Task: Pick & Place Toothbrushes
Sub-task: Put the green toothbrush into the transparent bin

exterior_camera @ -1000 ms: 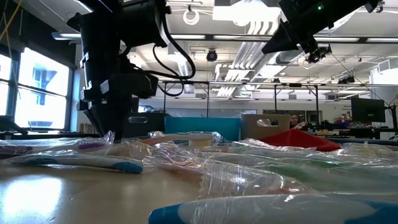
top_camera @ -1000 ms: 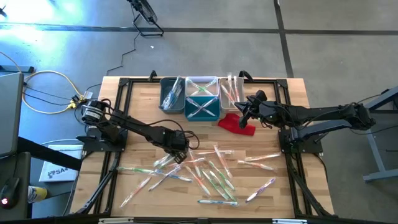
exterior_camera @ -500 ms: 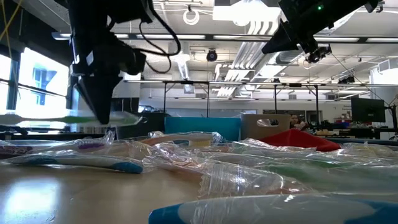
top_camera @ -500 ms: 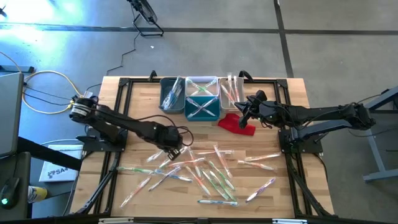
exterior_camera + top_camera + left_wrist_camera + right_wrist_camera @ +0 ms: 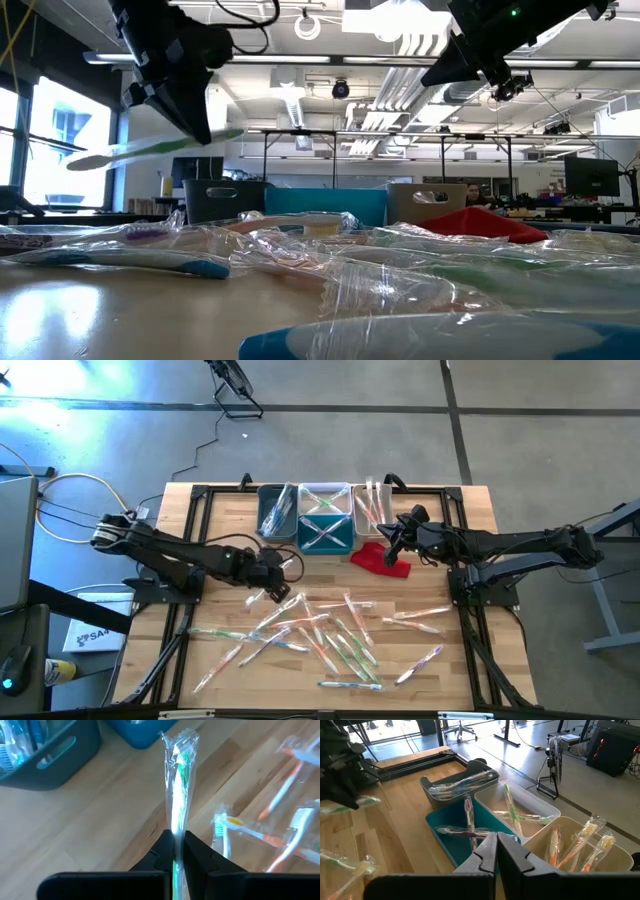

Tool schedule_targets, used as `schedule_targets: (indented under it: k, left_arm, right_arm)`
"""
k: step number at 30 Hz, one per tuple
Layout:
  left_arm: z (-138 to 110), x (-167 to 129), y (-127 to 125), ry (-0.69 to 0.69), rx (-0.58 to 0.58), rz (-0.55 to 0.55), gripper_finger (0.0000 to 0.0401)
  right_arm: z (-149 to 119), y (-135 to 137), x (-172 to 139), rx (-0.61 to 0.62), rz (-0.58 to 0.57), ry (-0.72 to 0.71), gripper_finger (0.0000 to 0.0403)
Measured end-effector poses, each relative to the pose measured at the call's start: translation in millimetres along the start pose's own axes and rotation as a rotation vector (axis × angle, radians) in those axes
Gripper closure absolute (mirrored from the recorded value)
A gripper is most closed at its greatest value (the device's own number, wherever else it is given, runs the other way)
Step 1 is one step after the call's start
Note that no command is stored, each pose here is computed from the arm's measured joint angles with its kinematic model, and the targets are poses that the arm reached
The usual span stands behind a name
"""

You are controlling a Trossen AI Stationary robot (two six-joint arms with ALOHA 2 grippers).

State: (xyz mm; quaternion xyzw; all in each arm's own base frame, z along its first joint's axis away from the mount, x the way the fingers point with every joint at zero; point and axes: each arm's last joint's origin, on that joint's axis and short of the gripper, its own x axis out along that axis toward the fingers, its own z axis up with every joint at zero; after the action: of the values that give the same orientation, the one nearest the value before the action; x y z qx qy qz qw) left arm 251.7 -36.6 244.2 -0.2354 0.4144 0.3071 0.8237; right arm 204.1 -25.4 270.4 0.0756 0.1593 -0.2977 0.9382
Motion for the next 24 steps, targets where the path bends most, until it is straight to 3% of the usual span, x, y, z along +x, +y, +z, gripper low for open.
schedule_targets:
  k: [9, 24]
  left_arm:
    - [6, -15, 5, -0.073, -0.032, -0.033, 0.0388]
    - [15, -16, 5, -0.155, -0.075, -0.043, 0.0388]
  right_arm:
    - [0, 0, 0, -0.001, 0.0, 0.0, 0.0398]
    - [-1, 0, 0, -0.004, -0.002, 0.006, 0.0398]
